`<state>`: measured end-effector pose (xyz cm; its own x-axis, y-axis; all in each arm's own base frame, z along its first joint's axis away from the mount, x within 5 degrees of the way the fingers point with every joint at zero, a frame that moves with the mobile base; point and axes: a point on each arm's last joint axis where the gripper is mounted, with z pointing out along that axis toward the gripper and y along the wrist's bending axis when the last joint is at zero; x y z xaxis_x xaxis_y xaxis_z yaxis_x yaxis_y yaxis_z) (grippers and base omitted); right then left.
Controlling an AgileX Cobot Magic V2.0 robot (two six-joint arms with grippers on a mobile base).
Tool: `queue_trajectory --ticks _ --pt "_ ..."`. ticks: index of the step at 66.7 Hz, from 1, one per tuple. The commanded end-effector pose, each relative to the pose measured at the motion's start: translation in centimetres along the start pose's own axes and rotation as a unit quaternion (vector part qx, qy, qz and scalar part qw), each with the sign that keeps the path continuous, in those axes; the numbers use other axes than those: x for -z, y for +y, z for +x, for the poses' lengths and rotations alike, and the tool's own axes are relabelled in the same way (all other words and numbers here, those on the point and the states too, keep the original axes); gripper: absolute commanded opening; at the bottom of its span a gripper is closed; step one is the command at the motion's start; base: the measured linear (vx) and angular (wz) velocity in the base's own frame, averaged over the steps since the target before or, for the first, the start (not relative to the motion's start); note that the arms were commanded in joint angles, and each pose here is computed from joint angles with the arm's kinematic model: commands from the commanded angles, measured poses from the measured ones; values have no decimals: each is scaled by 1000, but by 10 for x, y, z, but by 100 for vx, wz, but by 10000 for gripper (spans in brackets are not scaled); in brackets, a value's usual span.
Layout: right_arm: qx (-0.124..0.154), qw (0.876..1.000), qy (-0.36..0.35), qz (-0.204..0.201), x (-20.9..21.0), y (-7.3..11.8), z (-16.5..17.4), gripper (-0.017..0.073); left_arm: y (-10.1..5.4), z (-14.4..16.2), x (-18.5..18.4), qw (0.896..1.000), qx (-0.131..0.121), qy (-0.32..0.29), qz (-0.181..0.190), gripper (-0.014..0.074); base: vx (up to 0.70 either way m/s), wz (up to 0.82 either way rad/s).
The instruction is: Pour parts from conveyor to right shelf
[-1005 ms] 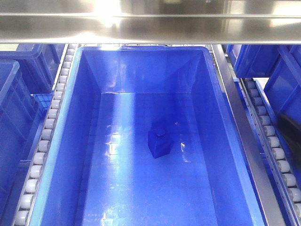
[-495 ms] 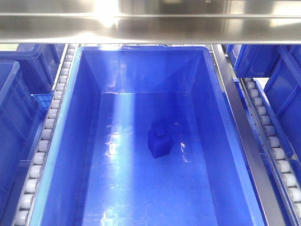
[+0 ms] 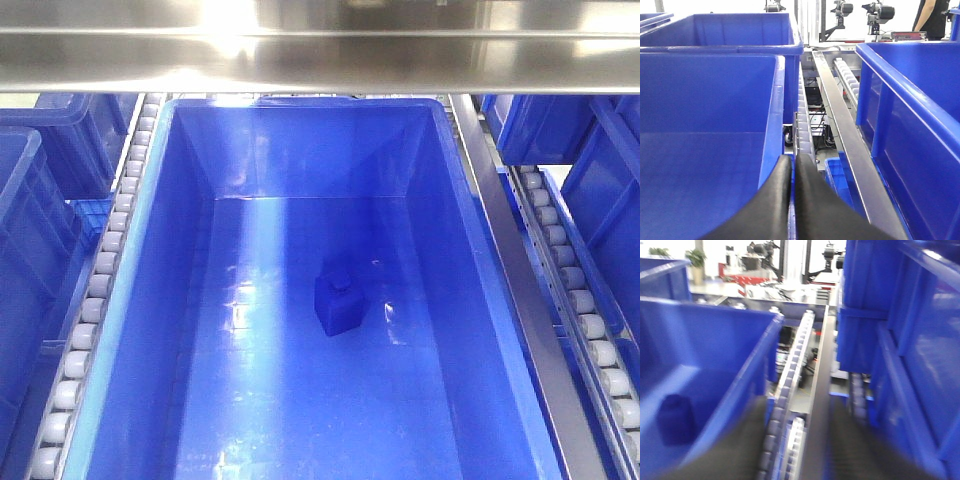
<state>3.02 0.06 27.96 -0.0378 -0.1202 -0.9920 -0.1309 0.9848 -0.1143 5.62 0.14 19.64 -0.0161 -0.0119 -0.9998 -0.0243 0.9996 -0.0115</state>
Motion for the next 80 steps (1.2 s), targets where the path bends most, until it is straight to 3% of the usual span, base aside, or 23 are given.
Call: queue_trajectory --ticks 1,42,48,63,72,80 --pt "13 1000 -21 8 0 -2 -11 -15 -1 -13 2 999 7 -49 5 -6 0 0" --pt "17 1000 -18 8 0 -2 -10 -9 -1 -13 2 999 7 -49 5 -6 0 0" --pt "17 999 -22 26 1 -3 -11 -9 -1 -13 2 999 7 -49 5 -6 0 0" --pt "-9 994 -43 102 -9 -5 7 -9 -1 -13 2 999 7 -49 5 -6 0 0" --pt "-18 993 -67 98 -17 -2 35 -9 -1 -13 2 999 7 -49 5 -6 0 0" --pt "-44 991 -81 94 -25 0 56 -9 -1 -13 2 999 7 -49 5 -6 0 0"
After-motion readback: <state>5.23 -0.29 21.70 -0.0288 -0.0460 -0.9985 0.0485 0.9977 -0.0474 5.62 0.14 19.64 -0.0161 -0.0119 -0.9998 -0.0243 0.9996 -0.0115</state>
